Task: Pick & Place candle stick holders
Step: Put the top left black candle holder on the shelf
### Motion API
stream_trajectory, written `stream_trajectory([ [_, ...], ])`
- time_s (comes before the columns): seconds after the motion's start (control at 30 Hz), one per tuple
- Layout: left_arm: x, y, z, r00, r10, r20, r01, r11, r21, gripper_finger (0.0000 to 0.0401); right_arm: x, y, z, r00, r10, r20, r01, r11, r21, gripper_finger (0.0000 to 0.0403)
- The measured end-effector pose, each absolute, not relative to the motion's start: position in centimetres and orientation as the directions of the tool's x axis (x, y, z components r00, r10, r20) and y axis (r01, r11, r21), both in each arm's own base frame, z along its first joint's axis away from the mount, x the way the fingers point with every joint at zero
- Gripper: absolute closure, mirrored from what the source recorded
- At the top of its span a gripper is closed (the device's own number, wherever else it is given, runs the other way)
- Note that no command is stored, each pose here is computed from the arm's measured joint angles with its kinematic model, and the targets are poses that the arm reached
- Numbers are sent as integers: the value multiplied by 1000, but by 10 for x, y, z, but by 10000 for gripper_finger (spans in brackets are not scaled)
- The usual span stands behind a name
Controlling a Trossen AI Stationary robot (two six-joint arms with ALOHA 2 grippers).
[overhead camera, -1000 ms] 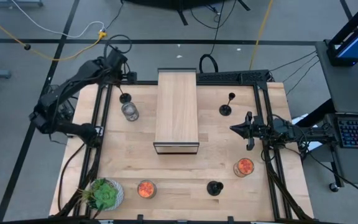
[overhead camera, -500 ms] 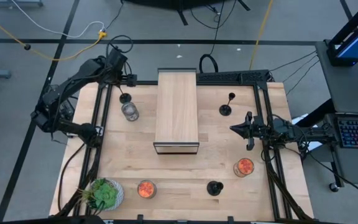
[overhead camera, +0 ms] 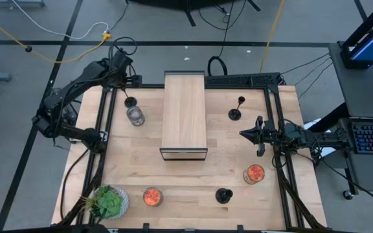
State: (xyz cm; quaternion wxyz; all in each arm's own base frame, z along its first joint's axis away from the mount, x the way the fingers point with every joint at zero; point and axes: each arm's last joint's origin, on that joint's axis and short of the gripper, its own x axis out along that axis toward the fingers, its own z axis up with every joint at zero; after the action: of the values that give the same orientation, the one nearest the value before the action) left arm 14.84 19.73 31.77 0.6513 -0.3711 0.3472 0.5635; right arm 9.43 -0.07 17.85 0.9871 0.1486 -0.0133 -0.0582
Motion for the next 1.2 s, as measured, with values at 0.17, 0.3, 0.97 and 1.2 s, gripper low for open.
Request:
stream_trajectory([
  [0.17, 148, 197, 318, 115, 482, -868, -993, 75, -90, 22, 94, -1, 178, 993, -119, 9, 111, 949, 295, 403],
  [0.3, 150, 196, 318, 118, 481, -868, -993, 69, -96, 22, 94, -1, 178, 993, -119, 9, 111, 949, 295, 403],
  [0.97, 149, 195, 317, 135, 452, -882, -991, 81, -110, 22, 94, -1, 178, 993, -119, 9, 111, 949, 295, 403],
  [1.2, 152, 198, 307, 96, 420, -902, -993, 101, -59, 22, 94, -1, 178, 993, -119, 9, 111, 949, 295, 403],
])
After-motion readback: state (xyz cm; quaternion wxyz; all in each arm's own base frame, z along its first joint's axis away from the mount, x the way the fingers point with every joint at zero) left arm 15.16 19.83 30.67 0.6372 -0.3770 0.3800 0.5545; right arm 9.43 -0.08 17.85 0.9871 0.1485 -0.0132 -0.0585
